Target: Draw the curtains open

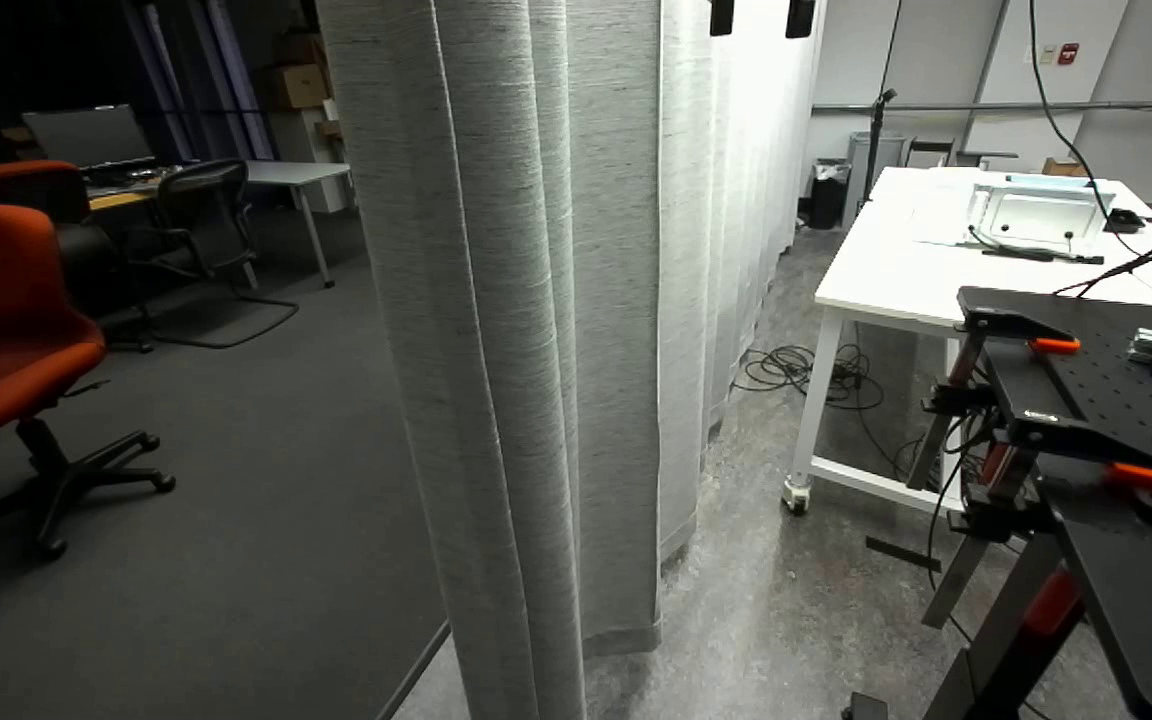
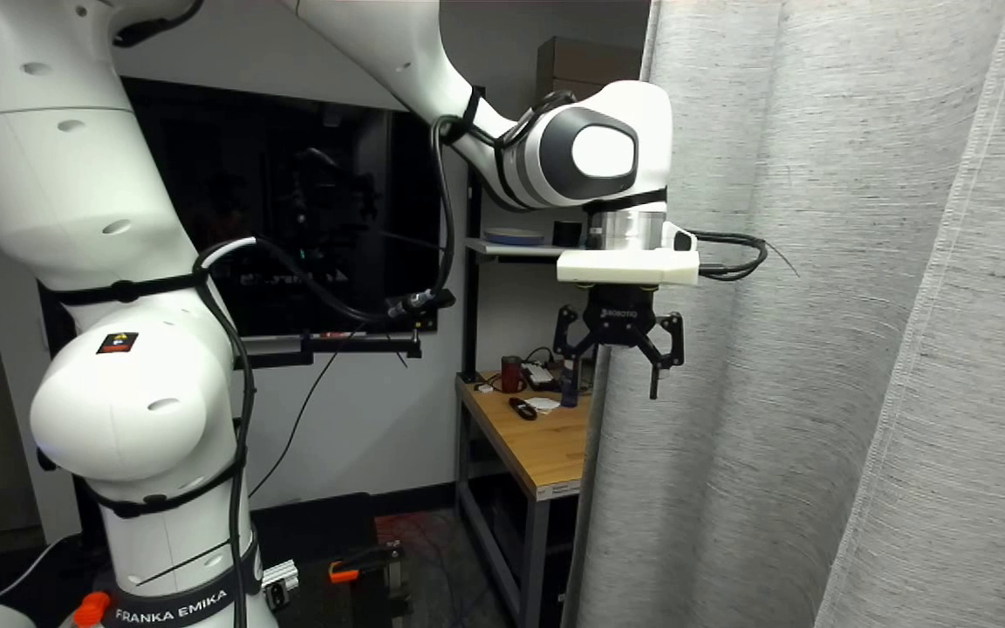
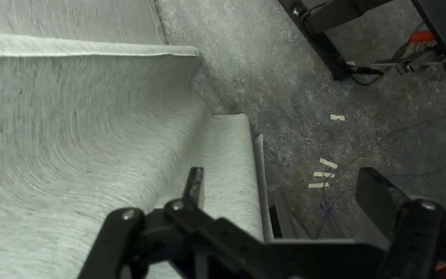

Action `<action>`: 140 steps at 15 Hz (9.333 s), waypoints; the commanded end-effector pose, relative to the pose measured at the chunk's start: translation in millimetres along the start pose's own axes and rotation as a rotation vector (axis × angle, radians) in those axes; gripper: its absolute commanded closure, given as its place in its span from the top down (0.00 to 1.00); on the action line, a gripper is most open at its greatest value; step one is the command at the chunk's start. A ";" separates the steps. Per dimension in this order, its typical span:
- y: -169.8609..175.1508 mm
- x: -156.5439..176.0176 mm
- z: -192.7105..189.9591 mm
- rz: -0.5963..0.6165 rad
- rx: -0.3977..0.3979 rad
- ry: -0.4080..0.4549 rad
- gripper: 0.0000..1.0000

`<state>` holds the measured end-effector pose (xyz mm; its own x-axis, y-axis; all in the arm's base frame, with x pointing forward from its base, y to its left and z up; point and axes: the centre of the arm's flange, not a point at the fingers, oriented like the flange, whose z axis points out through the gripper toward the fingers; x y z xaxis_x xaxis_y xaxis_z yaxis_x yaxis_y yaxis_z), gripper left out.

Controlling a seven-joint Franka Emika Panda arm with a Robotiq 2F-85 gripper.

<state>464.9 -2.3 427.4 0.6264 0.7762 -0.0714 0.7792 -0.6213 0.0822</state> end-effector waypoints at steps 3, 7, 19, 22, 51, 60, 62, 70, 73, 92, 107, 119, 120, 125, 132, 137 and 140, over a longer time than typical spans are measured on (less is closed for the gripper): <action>-22.9 22.6 -6.6 -0.161 0.011 0.035 1.00; -21.7 25.4 -1.3 -0.141 -0.001 0.029 1.00; -60.4 83.7 47.5 -0.119 0.161 0.256 1.00; -52.8 91.9 41.1 -0.069 0.180 0.379 1.00; -69.9 125.1 24.8 -0.199 -0.029 0.839 1.00; -27.9 140.2 -0.1 0.016 -0.087 1.111 1.00; -19.7 142.8 -4.7 0.057 -0.101 1.163 1.00; -0.6 160.7 11.5 0.116 -0.140 1.200 0.72; 3.5 163.8 15.8 0.114 -0.147 1.195 0.53; 115.7 54.1 -4.0 0.557 -0.330 1.288 0.01; 232.0 -121.3 -54.4 1.023 -0.706 1.401 0.01; 263.4 -273.0 -82.7 1.324 -0.873 1.399 0.01; 264.5 -285.0 -83.2 1.351 -0.871 1.397 0.01; 251.5 -385.1 -68.5 1.606 -0.867 1.404 0.01; 206.0 -495.5 -48.1 1.889 -0.942 1.402 0.01; 219.6 -386.8 -48.6 1.673 -0.765 1.367 0.01; 218.1 -294.1 -25.7 1.563 -0.601 1.327 0.01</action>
<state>414.3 -426.8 501.8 -0.1196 -0.4363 0.8918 -0.5742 -0.7024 -0.4206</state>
